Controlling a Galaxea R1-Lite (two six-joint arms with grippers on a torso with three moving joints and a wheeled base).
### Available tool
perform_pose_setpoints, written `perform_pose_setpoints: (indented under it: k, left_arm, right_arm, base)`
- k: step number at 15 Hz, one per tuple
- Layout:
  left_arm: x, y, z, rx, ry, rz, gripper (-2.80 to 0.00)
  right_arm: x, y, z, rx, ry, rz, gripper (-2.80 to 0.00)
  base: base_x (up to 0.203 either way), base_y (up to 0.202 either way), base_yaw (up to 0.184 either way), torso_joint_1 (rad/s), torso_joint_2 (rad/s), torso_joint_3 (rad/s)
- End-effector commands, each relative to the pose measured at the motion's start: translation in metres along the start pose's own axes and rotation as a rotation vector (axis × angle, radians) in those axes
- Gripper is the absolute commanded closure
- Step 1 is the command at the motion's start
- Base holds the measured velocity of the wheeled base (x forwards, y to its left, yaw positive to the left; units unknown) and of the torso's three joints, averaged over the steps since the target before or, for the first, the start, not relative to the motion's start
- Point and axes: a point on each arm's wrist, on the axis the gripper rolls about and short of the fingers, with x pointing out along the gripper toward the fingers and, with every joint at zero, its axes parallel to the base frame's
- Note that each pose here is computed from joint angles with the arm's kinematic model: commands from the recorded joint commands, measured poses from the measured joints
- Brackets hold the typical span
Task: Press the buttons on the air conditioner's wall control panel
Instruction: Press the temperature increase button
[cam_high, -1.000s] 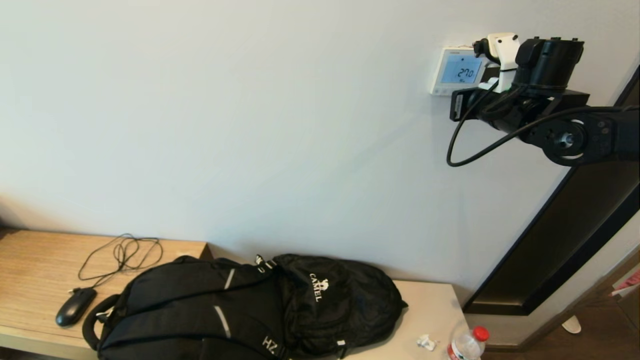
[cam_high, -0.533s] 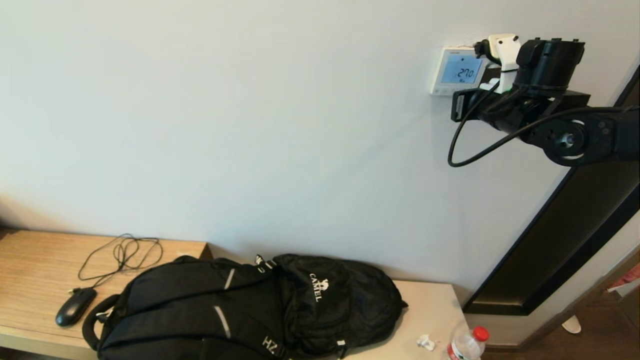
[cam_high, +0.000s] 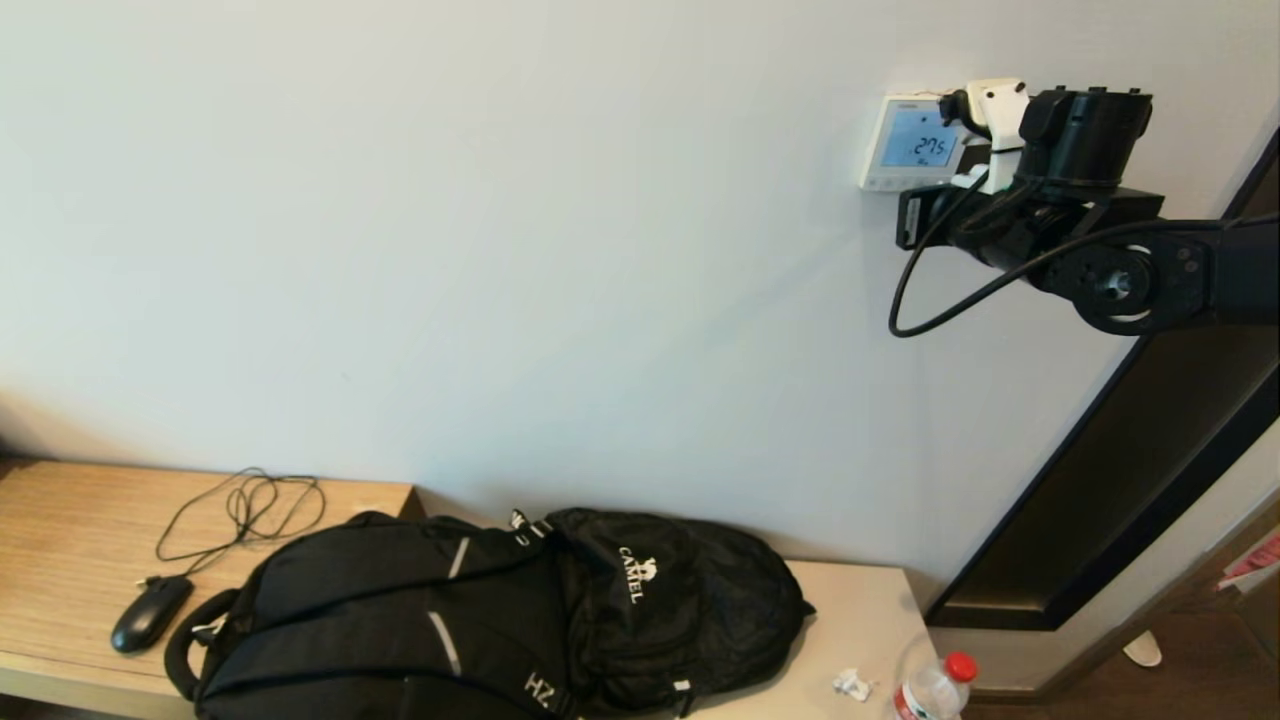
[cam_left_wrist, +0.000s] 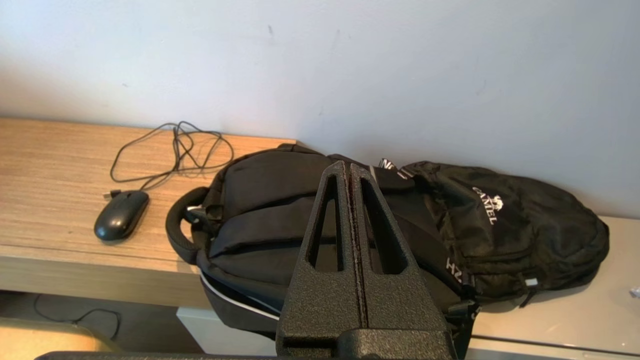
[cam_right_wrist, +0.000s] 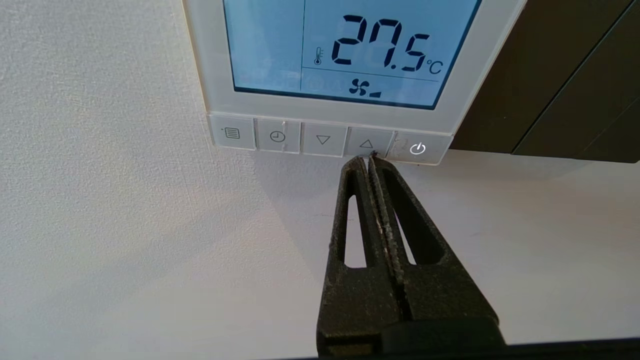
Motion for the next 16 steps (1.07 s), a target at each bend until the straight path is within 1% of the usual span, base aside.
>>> perform_pose_setpoints:
  k: [1, 11, 14, 16]
  left_arm:
    - [0.000, 0.000, 0.000, -0.001, -0.002, 0.002, 0.00]
    - [0.000, 0.000, 0.000, -0.001, -0.002, 0.000, 0.00]
    - [0.000, 0.000, 0.000, -0.001, -0.002, 0.000, 0.00]
    - [0.000, 0.000, 0.000, -0.001, -0.002, 0.000, 0.00]
  right_arm:
    - [-0.002, -0.001, 0.003, 0.001, -0.011, -0.002, 0.00]
    - [-0.043, -0.011, 0.031, 0.012, -0.057, 0.000, 0.00]
    - [-0.059, -0.015, 0.032, 0.011, -0.047, 0.001, 0.00]
    - [-0.074, -0.019, 0.028, 0.006, -0.020, -0.005, 0.00]
  base:
    - [0.000, 0.000, 0.000, 0.000, 0.00, 0.000]
    - [0.000, 0.000, 0.000, 0.000, 0.00, 0.000]
    - [0.000, 0.000, 0.000, 0.000, 0.00, 0.000]
    - [0.000, 0.000, 0.000, 0.000, 0.00, 0.000]
